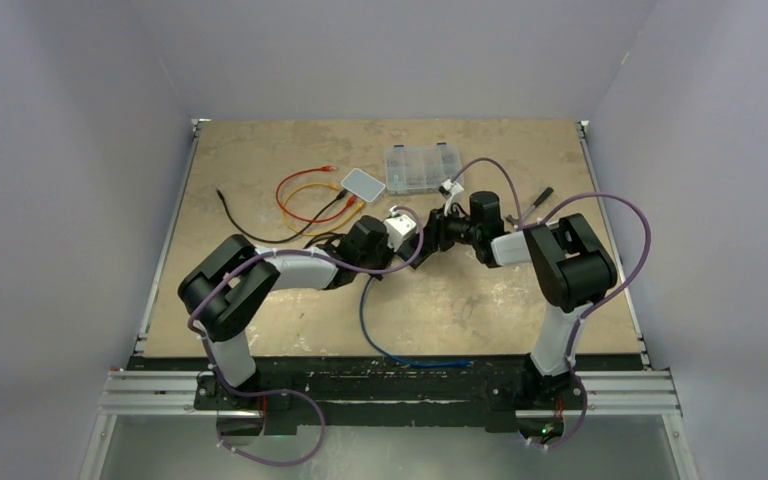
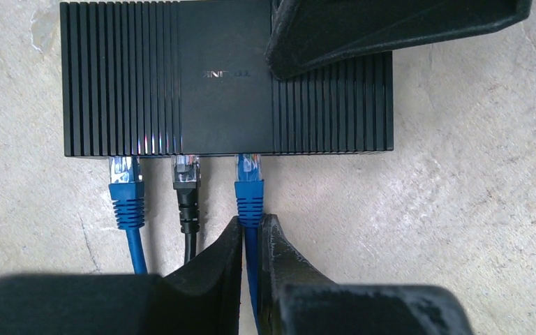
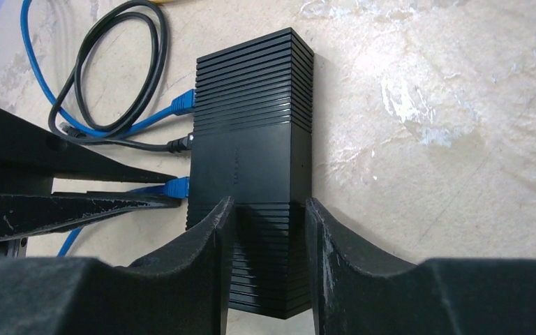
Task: Insert the plug into the switch port
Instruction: Insert the connector into the switch port.
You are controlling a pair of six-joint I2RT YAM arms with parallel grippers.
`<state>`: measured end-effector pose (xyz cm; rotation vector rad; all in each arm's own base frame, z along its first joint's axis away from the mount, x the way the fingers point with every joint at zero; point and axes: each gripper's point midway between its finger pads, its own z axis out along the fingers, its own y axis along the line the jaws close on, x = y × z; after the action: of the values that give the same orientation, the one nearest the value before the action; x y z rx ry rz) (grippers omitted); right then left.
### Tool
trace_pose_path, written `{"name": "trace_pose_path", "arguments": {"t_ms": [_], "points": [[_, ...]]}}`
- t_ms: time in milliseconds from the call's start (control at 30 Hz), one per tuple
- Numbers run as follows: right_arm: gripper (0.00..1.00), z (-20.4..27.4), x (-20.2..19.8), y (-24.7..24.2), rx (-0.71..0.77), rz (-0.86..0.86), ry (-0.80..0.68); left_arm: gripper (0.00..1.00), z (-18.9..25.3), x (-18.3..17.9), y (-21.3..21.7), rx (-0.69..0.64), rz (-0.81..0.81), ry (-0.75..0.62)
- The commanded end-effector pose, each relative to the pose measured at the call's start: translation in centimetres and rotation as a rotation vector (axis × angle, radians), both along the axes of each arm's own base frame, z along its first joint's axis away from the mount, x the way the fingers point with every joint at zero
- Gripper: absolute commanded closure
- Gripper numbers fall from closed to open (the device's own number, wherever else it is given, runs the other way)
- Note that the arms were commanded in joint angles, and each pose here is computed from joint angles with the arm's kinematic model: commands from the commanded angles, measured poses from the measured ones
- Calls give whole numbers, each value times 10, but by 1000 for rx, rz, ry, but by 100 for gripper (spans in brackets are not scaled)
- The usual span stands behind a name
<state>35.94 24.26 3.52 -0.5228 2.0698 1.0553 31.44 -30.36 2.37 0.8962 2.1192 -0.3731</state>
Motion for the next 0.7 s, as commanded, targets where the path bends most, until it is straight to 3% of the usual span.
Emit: {"name": "trace_pose_path", "arguments": {"t_ms": [0,167,333,500,600,667], "points": [[60,-20,-82,43,47,303,191,100,97,56,-48,-283,20,-292],[56,-10,-81,40,55,269,174,100,101,61,-53,-324,31,-309],[34,14,-39,4,-8,-37,51,100,76,59,-44,-282,57,-284],[3,78,-15,-30,-12,-285,-89,100,75,75,-39,-264,93,-299],[1,115,-17,-53,-14,-417,-161,98,80,87,-37,-256,113,-303],[2,136,-19,-75,-23,-532,-199,90,86,92,-38,-257,120,-306]]}}
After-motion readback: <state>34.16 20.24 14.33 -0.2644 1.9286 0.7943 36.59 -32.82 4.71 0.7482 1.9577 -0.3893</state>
